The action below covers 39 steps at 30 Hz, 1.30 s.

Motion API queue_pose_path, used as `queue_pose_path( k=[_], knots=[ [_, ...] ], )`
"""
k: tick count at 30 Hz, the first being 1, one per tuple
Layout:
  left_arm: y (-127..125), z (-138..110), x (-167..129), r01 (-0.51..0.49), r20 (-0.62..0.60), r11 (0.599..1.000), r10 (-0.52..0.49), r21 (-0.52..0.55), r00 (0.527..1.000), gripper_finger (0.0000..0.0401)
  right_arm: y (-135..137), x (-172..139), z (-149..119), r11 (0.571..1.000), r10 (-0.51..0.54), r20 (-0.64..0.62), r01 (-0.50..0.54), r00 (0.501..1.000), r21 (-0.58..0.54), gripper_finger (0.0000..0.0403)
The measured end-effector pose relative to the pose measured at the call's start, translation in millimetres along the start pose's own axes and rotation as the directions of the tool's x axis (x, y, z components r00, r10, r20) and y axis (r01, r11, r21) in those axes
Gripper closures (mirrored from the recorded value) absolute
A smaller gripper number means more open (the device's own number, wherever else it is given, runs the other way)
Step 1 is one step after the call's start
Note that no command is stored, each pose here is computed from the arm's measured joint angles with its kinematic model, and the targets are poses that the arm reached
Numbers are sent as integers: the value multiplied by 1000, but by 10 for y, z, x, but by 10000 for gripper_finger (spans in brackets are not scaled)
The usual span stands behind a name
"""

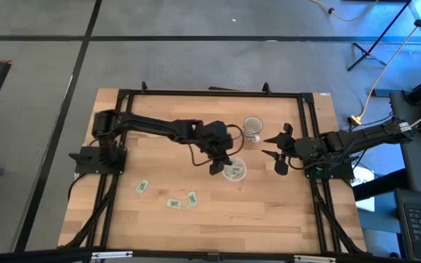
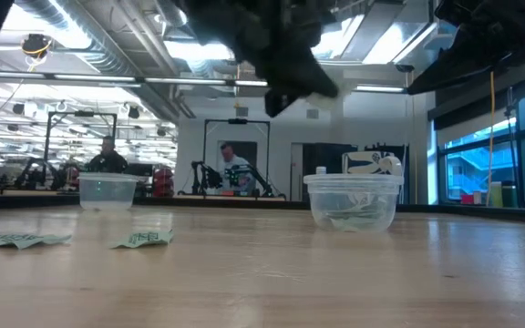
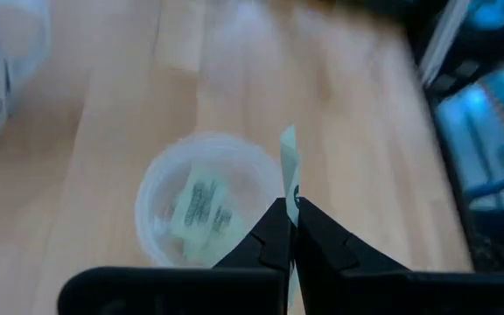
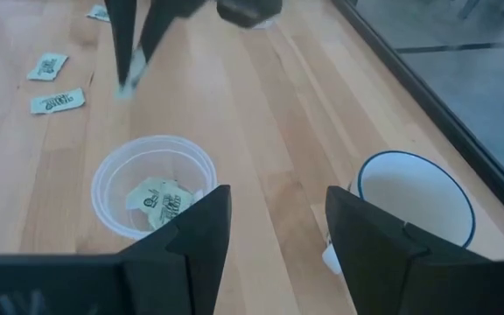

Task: Pick and place Stevia / Truvia into bins
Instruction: Put the green stevia packet into the circular transparent container

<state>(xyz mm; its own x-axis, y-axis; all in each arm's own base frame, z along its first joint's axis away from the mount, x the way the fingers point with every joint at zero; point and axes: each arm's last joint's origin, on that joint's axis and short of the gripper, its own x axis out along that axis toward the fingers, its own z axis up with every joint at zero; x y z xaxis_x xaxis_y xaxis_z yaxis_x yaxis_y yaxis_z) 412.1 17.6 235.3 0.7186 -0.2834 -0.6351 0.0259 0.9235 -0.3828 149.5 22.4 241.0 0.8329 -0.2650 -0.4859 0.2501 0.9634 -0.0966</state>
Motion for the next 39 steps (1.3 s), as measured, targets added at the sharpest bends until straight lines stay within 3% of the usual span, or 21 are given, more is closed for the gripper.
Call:
queue_pose_path(
  k=[5,15,29,39],
  knots=[
    [93,-32,211,-27,-100,999,25,-24,995,398,-2,0,-9,1000,-2,-8,2,1000,-2,211],
    [195,-92,456,-26,-115,999,22,-35,993,397,-6,-1,-32,1000,-6,-30,5,1000,-13,211],
    [279,-168,635,-44,-117,998,39,-39,992,395,-6,-1,-31,1000,-5,-29,5,1000,-12,211],
    [284,-184,635,-51,-131,996,42,-67,991,365,-7,-1,-34,1000,-6,-32,5,999,-13,211]
  ],
)
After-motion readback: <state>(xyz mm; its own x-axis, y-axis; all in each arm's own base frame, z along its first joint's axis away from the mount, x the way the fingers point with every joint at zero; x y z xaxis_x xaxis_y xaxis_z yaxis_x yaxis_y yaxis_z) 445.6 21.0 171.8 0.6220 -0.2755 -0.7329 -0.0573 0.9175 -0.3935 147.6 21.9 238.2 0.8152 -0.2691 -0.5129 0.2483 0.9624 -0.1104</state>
